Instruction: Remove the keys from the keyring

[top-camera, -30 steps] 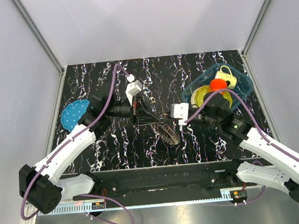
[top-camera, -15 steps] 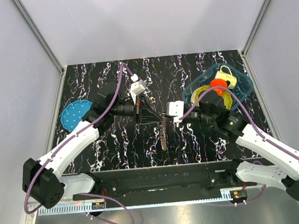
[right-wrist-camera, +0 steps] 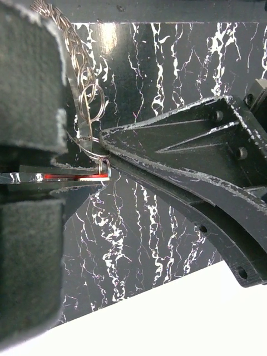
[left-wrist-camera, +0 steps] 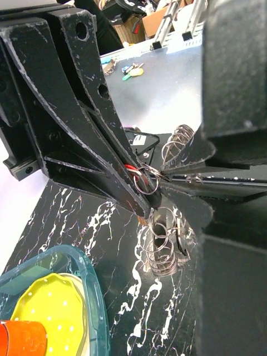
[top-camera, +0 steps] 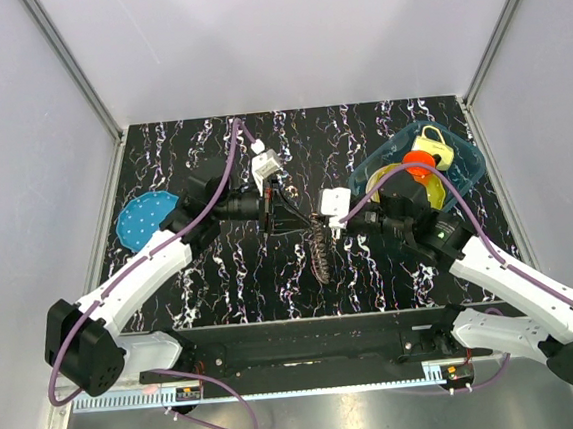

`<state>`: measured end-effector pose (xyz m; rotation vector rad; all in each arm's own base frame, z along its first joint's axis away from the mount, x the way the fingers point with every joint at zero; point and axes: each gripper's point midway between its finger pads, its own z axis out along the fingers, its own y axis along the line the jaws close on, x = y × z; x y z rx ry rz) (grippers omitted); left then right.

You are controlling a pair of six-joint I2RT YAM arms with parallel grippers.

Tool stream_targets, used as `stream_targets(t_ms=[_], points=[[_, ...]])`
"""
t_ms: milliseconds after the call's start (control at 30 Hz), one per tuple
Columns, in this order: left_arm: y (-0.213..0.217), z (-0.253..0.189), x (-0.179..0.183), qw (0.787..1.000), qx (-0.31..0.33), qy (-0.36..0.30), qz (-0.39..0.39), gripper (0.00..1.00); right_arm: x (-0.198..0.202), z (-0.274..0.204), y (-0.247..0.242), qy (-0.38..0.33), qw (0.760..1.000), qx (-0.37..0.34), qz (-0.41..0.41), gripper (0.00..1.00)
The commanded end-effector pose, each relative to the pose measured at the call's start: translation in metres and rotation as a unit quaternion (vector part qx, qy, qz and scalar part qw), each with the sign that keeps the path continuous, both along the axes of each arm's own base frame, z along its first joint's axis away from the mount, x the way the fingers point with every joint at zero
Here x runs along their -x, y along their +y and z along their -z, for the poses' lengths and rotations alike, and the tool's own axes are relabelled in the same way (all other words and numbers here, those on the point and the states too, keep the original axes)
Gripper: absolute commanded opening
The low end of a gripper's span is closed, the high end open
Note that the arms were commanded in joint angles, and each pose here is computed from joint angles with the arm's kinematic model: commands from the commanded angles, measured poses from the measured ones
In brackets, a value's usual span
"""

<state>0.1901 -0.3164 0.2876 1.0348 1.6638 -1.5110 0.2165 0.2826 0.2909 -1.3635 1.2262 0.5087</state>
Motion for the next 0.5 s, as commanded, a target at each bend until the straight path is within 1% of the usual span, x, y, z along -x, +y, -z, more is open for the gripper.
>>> stream_targets(t_ms=[0, 67, 100, 167, 200, 300, 333, 467], points=[[0.003, -0.028, -0.020, 0.997, 0.028, -0.052, -0.049, 0.21, 0.002, -0.039, 0.002, -0.013, 0.998, -0.054, 0.005, 0.00], [0.011, -0.033, -0.024, 0.995, 0.029, -0.070, -0.062, 0.24, 0.001, -0.036, 0.000, -0.007, 0.999, -0.051, 0.012, 0.00], [0.014, -0.033, -0.026, 0.995, 0.024, -0.070, -0.070, 0.27, 0.000, -0.036, 0.000, -0.004, 0.999, -0.049, 0.015, 0.00], [0.023, -0.039, -0.033, 0.991, 0.021, -0.092, -0.091, 0.31, -0.001, -0.034, -0.001, 0.006, 0.999, -0.047, 0.023, 0.00], [0.028, -0.035, -0.038, 0.990, 0.007, -0.086, -0.107, 0.35, -0.002, -0.033, -0.002, 0.011, 0.999, -0.045, 0.026, 0.00], [0.040, -0.034, -0.050, 0.983, -0.017, -0.111, -0.148, 0.41, -0.002, -0.032, -0.003, 0.030, 0.998, -0.043, 0.035, 0.00], [0.042, -0.033, -0.052, 0.980, -0.022, -0.127, -0.154, 0.43, -0.001, -0.028, -0.003, 0.038, 0.998, -0.039, 0.035, 0.00], [0.051, -0.032, -0.057, 0.971, -0.033, -0.151, -0.183, 0.45, -0.005, -0.024, 0.000, 0.077, 0.995, -0.030, 0.051, 0.00]])
